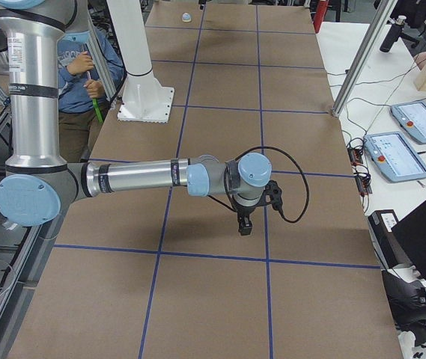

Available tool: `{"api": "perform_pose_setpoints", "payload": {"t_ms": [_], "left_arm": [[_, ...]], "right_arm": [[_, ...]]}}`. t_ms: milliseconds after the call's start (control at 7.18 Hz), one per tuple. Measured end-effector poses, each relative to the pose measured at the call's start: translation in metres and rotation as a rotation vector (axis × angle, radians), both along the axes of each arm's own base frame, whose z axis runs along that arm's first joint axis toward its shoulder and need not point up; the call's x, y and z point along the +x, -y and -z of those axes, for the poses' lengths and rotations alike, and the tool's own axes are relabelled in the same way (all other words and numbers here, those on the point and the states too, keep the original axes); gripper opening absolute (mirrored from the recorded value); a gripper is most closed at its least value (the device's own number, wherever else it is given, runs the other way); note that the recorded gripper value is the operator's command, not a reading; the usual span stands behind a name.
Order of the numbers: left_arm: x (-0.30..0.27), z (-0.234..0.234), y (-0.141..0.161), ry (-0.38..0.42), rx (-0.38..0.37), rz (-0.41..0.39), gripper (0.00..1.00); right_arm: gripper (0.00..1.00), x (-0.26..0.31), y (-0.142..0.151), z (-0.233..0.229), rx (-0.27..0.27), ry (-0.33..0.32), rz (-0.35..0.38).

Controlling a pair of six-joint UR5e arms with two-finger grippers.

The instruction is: Place and press bell with both arms

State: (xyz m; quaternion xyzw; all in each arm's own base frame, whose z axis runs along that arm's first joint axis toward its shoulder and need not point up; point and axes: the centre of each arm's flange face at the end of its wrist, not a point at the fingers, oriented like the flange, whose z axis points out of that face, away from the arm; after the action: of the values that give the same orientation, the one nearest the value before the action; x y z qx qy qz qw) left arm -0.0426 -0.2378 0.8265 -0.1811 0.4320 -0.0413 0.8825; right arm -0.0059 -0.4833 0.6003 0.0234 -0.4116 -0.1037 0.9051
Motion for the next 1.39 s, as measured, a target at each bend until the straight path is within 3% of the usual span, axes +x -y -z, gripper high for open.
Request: {"api": "perform_pose_setpoints", "payload": {"t_ms": [418,1114,1392], "left_arm": [[0.015,-0.021,-0.017,-0.003,-0.064,-0.067,1.0],[0.062,-0.021,-0.017,0.032,-0.053,-0.304,1.0],[0.063,-0.027,-0.03,0.045,-0.059,-0.344,1.0]], "right_arm": [[1.0,-0.025,-0.002,0.0,0.002,-0.002,0.053],[1.0,-0.032,-0.004,0.004,0.019,0.003,0.068],[1.0,-0.034,-0.01,0.0,0.049,0.007,0.074]]}}
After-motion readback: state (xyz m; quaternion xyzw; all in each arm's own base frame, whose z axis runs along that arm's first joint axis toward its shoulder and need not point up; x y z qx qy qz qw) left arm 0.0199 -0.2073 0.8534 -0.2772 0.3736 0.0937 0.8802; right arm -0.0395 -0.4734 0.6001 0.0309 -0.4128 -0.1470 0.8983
